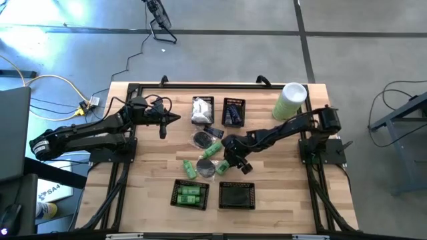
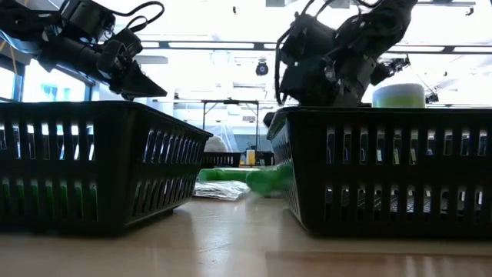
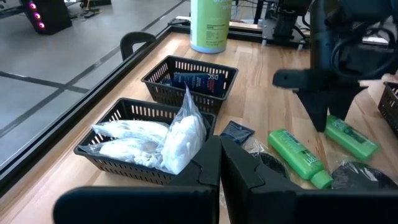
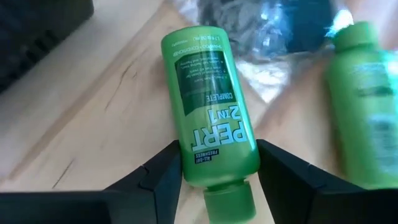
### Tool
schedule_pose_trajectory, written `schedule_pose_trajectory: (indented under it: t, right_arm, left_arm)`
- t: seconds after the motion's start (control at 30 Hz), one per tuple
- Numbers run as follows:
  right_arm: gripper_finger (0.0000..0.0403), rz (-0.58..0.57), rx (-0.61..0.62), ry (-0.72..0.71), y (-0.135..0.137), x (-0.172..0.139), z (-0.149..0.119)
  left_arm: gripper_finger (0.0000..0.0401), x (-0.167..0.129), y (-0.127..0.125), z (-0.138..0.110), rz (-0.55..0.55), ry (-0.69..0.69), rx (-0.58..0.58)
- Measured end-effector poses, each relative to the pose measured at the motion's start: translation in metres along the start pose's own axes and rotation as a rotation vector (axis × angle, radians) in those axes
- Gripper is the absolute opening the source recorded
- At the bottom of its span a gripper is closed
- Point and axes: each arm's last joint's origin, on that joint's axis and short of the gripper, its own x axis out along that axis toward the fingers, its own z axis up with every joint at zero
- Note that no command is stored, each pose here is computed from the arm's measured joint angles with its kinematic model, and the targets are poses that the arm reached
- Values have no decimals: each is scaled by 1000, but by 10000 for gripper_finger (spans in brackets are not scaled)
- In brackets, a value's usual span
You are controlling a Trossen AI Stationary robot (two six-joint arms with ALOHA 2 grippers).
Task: Pick & Place Travel size toiletries
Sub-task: Put the green shampoo into the bottom left black bin
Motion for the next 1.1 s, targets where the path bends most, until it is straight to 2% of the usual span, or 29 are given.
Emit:
schedule_pose_trajectory:
  t: [0.17, 0.47, 0.67, 0.87, 1.1]
  right_arm:
    - [179, -50, 4, 12, -1, -12, 4]
    - [178, -197, 29, -73, -7, -47, 24]
    - [178, -283, 132, -172, -12, -68, 36]
    - [178, -324, 227, -272, -15, -72, 43]
    - [178, -530, 252, -287, -25, -77, 47]
  left_arm:
    - [0, 0, 0, 0, -2, -5, 1]
    - [0, 0, 0, 0, -2, -1, 0]
    - [0, 0, 0, 0, -2, -2, 1]
    - [0, 0, 0, 1, -3, -8, -33]
    - [0, 0, 0, 1, -3, -6, -62]
